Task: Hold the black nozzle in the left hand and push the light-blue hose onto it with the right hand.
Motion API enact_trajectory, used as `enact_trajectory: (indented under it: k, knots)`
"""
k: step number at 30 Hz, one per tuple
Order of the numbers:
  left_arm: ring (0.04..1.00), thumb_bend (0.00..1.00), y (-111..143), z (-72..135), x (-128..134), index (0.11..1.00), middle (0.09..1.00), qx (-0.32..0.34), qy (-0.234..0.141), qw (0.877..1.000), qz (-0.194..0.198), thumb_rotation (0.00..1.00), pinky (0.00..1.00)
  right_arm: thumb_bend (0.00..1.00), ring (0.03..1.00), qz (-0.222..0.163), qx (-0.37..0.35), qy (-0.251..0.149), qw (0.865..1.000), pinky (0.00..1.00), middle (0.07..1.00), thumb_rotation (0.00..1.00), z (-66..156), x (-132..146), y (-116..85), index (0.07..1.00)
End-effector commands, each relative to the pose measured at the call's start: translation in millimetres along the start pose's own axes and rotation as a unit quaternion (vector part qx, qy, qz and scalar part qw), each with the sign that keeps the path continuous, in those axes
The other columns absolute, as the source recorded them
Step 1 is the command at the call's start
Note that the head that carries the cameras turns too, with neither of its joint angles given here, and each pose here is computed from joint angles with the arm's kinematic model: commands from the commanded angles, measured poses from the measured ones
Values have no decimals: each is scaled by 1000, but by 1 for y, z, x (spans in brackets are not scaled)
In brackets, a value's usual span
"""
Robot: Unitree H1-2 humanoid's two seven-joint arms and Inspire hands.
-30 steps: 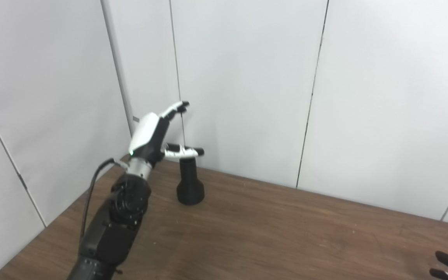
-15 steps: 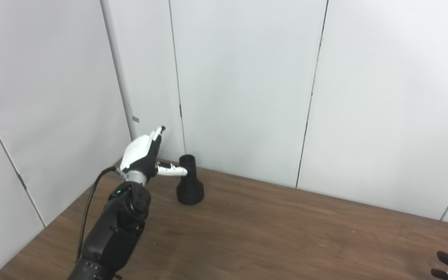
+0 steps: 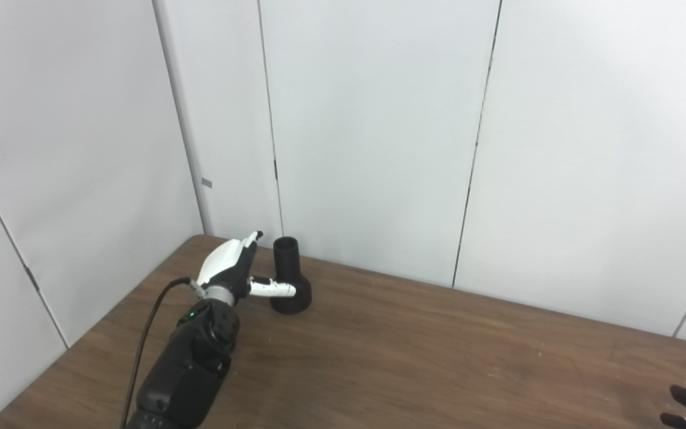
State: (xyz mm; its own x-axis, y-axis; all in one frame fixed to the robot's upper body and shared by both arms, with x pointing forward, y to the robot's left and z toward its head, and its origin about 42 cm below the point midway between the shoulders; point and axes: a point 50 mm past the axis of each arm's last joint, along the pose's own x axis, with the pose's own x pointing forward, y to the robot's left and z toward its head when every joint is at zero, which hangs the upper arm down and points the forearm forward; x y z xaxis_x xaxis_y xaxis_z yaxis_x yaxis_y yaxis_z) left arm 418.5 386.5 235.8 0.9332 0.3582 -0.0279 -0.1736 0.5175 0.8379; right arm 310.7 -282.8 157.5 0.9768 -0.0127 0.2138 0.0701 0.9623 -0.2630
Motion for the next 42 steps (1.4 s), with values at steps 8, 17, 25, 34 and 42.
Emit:
enact_trajectory:
  k: [8, 17, 25, 34, 42]
  knots:
    - [1000, 1000, -2, 6, 4, 946, 964, 29, -12, 999, -1, 397, 1000, 543, 739, 0, 2, -35, 999, 520, 850, 0, 16, 10, -6, 795]
    - [1000, 1000, -15, 5, 6, 902, 945, 20, 0, 1000, 1, 339, 1000, 550, 731, -1, 2, -38, 999, 519, 845, 0, 18, 8, -6, 791]
    - [1000, 1000, -21, 0, 10, 884, 930, 8, 3, 1000, 15, 282, 1000, 555, 717, -2, 0, -40, 999, 515, 842, 0, 17, 7, -8, 781]
    - [1000, 1000, -25, 3, 22, 885, 926, -12, 16, 1000, 18, 296, 1000, 556, 715, -2, -4, -38, 999, 517, 842, 0, 17, 5, -9, 780]
    - [1000, 994, -28, 15, 29, 862, 909, -13, 8, 1000, 6, 310, 1000, 558, 711, -2, -5, -35, 999, 519, 842, 0, 19, 5, -6, 780]
